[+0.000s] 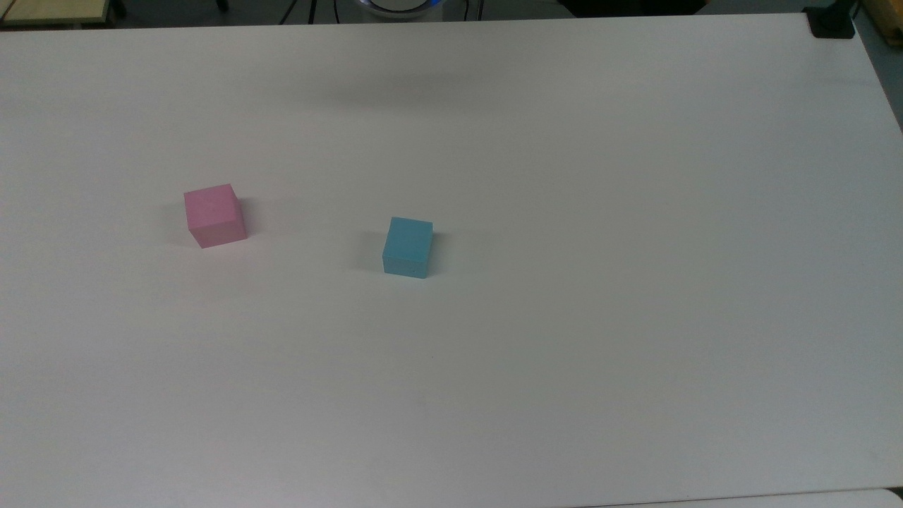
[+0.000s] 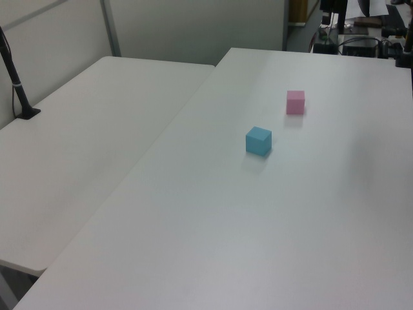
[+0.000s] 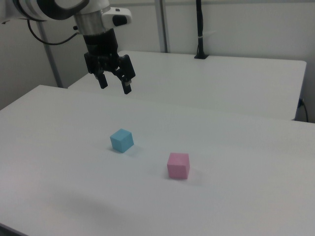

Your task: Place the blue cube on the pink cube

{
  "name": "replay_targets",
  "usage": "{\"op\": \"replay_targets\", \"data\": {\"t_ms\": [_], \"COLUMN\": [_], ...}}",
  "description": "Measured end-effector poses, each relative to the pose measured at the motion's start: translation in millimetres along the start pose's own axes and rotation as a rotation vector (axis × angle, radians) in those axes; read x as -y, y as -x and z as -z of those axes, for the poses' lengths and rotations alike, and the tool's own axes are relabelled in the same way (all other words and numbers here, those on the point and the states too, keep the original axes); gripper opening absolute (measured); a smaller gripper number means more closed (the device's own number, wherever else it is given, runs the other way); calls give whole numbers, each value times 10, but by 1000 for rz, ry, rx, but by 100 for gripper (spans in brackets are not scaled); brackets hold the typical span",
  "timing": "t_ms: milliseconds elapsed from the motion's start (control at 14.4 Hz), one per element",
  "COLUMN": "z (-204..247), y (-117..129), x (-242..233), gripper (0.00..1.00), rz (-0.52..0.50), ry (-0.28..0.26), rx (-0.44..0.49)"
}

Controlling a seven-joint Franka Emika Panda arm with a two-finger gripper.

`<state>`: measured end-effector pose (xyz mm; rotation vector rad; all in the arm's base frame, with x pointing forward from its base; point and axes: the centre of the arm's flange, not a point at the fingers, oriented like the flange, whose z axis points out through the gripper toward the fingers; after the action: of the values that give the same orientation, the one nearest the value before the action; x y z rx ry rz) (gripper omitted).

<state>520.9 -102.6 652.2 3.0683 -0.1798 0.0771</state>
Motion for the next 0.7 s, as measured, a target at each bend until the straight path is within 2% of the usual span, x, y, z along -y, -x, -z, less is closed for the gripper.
{"op": "replay_targets", "data": {"t_ms": [697], "z": [-3], "y": [3], "x": [0], "gripper": [100], "rz": [0], "ry": [0], "rx": [3]}}
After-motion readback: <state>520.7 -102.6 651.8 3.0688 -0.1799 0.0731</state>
